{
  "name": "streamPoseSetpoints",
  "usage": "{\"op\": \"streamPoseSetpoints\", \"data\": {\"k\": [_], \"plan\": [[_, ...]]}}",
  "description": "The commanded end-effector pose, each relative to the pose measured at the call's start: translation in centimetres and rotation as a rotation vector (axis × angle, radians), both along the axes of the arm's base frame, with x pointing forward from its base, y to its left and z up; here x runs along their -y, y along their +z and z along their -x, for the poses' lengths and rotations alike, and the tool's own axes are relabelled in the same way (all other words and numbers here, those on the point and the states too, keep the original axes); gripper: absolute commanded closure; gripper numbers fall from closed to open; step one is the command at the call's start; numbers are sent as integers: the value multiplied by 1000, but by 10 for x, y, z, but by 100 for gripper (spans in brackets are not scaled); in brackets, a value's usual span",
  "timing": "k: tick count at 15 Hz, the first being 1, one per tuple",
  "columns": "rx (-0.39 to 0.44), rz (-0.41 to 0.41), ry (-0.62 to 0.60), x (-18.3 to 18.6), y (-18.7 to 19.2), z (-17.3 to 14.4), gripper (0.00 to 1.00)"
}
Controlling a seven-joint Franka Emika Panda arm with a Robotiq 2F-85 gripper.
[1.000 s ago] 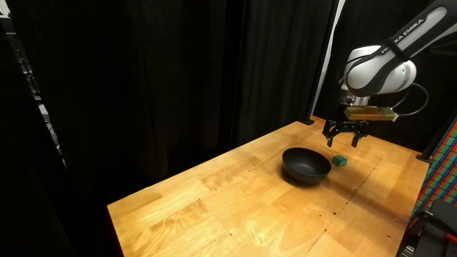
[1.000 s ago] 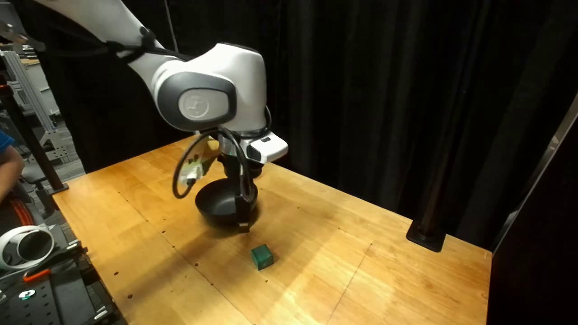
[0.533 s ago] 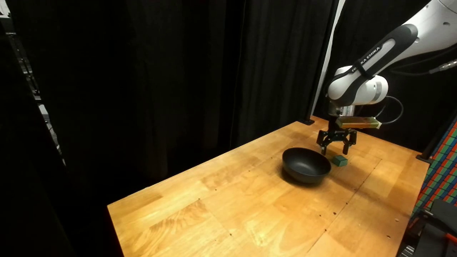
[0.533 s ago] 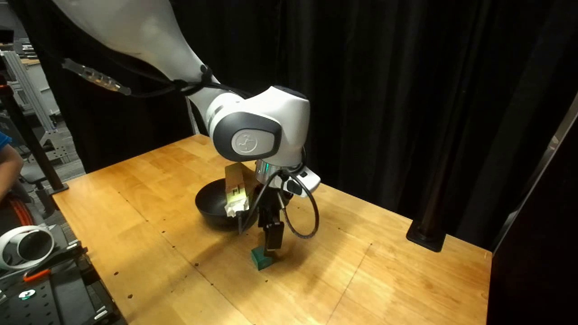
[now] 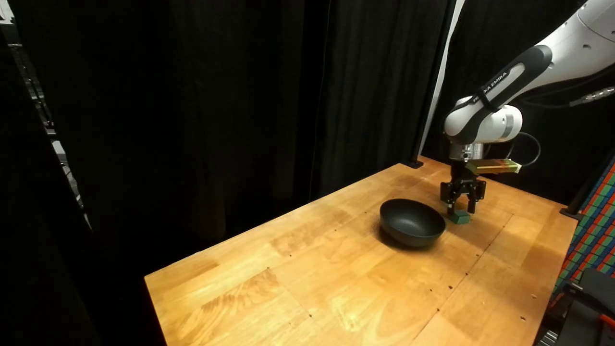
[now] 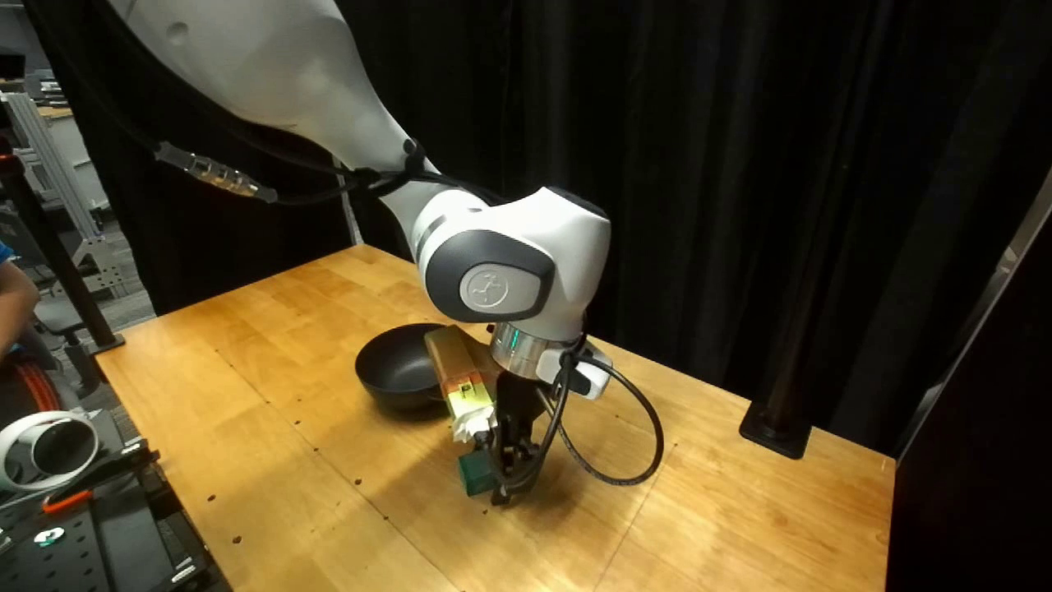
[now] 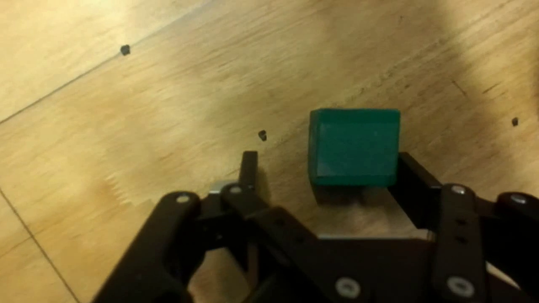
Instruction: Put the block in the bowl
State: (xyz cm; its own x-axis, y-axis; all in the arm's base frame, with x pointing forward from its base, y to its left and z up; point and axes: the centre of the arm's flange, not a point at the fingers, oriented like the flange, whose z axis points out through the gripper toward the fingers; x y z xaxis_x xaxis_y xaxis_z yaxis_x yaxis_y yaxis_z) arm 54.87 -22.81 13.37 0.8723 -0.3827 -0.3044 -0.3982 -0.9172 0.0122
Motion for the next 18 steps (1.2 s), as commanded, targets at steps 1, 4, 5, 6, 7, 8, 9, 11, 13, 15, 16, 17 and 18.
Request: {"op": "streamPoseSetpoints", "data": {"k": [1,4,5,6,7,8,9,11,13,15,16,17,18], "plan": [[-39,-120,93,2,-7,1,51],[-69,-165,129,-3,-4,12,75],[-63,-160,121,-5,8,16,79],[-46,-154,109,-8,22,22,79],[-5,-144,93,-14,42,28,79],[31,-146,87,-20,56,32,79],[83,-164,79,-32,74,38,79],[153,-206,71,-59,97,42,79],[190,-255,87,-87,113,45,79],[171,-310,105,-122,120,50,36],[168,-326,105,-135,122,53,27],[164,-340,99,-145,124,55,22],[165,-353,96,-154,127,57,13]]}}
